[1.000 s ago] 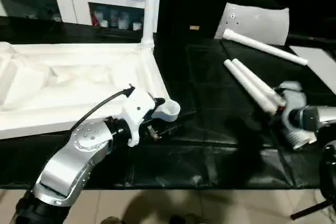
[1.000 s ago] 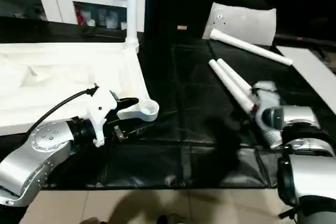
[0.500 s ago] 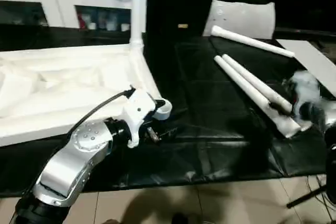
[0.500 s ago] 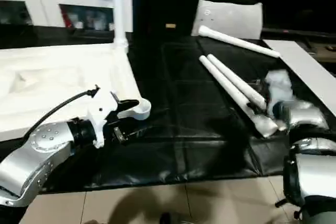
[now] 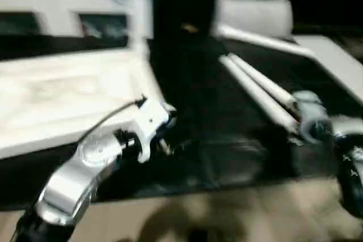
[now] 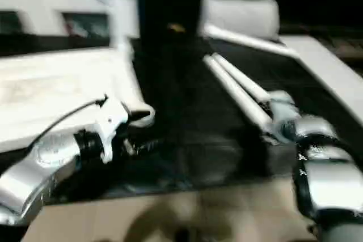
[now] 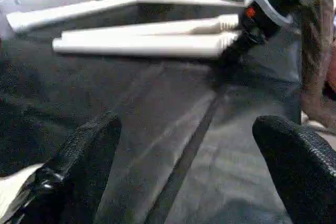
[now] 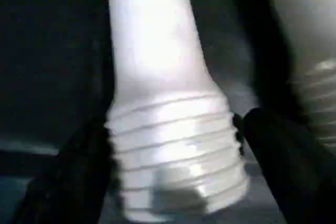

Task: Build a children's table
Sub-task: Insert table leg to table base

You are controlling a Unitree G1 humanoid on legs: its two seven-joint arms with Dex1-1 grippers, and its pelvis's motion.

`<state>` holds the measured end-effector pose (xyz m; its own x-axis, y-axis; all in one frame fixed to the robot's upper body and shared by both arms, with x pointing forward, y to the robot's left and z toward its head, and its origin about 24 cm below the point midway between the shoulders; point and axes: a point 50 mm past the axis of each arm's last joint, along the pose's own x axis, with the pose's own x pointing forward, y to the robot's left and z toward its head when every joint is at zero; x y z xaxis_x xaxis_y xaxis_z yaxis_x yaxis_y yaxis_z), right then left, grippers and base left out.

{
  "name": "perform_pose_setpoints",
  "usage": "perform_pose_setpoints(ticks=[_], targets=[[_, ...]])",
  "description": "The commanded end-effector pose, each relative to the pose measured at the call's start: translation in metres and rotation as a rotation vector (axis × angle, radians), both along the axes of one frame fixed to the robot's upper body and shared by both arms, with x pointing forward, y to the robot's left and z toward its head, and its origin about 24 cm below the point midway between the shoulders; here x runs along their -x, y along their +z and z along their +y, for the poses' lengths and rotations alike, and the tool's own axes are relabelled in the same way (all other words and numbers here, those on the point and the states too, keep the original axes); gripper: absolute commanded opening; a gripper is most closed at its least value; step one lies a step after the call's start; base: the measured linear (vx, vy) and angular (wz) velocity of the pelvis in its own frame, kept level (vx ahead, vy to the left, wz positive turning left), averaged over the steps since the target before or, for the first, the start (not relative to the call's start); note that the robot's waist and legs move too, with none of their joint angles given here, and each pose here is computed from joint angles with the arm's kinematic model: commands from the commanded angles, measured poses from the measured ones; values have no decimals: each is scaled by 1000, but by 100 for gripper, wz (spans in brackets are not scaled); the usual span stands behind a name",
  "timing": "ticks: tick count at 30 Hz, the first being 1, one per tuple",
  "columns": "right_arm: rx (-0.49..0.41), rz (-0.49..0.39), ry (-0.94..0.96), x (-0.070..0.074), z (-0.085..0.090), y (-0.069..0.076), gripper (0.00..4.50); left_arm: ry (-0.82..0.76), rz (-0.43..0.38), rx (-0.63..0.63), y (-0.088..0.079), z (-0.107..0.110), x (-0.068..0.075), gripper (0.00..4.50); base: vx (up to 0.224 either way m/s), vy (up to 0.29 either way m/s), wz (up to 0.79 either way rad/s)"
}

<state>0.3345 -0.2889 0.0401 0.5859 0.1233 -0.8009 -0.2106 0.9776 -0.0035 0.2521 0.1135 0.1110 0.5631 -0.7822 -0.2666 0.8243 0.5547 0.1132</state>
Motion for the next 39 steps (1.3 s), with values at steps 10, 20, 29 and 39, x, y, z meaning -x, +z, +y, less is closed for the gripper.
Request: perform_pose_setpoints(ticks=[10, 20, 29, 39], targets=[[21, 7, 22, -2, 10, -6, 302, -4, -2, -3, 0, -4, 3, 450, 6, -79, -14], [11, -4, 37, -3, 15, -7, 280, 19, -1, -8, -1, -4, 0, 450, 49, -9, -20], [-159, -166, 83, -18, 30, 10, 279, 139, -11, 44, 3, 2, -10, 450, -44, 40, -1], [-610, -504, 187, -34, 70, 51, 277, 344, 39, 345, 18, 3, -32, 450, -3, 31, -4]])
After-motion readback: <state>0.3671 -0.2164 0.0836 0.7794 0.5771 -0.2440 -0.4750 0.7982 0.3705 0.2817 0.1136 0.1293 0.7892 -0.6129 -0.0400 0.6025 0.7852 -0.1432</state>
